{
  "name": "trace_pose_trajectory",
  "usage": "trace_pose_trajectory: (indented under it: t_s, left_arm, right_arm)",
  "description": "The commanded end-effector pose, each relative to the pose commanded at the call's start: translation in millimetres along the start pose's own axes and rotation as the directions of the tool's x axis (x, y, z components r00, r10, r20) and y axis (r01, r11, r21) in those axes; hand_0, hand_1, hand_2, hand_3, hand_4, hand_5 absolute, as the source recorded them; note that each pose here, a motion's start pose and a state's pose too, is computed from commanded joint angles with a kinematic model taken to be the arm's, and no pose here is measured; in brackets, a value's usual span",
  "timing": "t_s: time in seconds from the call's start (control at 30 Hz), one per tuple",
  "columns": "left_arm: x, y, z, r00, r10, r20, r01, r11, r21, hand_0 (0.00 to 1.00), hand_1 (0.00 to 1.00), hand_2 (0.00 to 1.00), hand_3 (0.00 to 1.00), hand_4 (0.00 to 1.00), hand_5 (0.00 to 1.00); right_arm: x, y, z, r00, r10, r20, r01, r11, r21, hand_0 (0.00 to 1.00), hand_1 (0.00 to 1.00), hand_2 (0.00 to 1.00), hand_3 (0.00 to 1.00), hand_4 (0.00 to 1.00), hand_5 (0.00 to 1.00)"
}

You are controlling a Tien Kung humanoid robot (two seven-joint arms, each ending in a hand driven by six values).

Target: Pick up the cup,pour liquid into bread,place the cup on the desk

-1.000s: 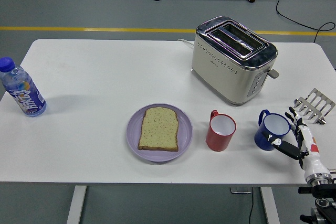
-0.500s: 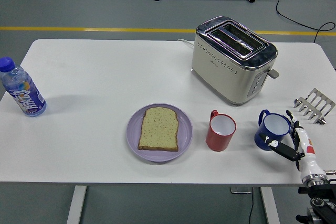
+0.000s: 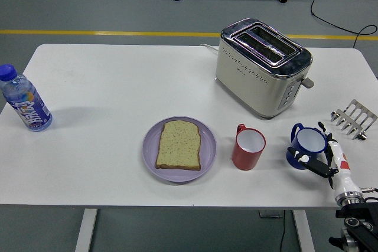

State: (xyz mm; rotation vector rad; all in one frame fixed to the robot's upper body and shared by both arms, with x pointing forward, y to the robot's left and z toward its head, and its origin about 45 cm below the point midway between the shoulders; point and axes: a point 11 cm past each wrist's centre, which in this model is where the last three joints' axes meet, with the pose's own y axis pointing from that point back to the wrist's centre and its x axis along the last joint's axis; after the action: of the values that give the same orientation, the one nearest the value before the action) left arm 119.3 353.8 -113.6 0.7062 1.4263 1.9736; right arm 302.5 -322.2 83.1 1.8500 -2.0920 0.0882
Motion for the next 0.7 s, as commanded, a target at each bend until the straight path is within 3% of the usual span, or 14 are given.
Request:
trace_pose_trajectory:
  t_s: [0.7]
  left_arm:
    - [1.1, -0.1, -3.2, 1.0, 0.007, 0.014, -0.007, 1.0, 0.009, 0.69, 0.756, 0.773, 0.611, 0.396, 0.998]
  right_arm:
    - [-0.5, -5.3, 1.7, 1.0, 0.021, -0.004, -0.021, 1.0, -0.001, 0.983, 0.824, 0.929, 0.998, 0.991, 0.213]
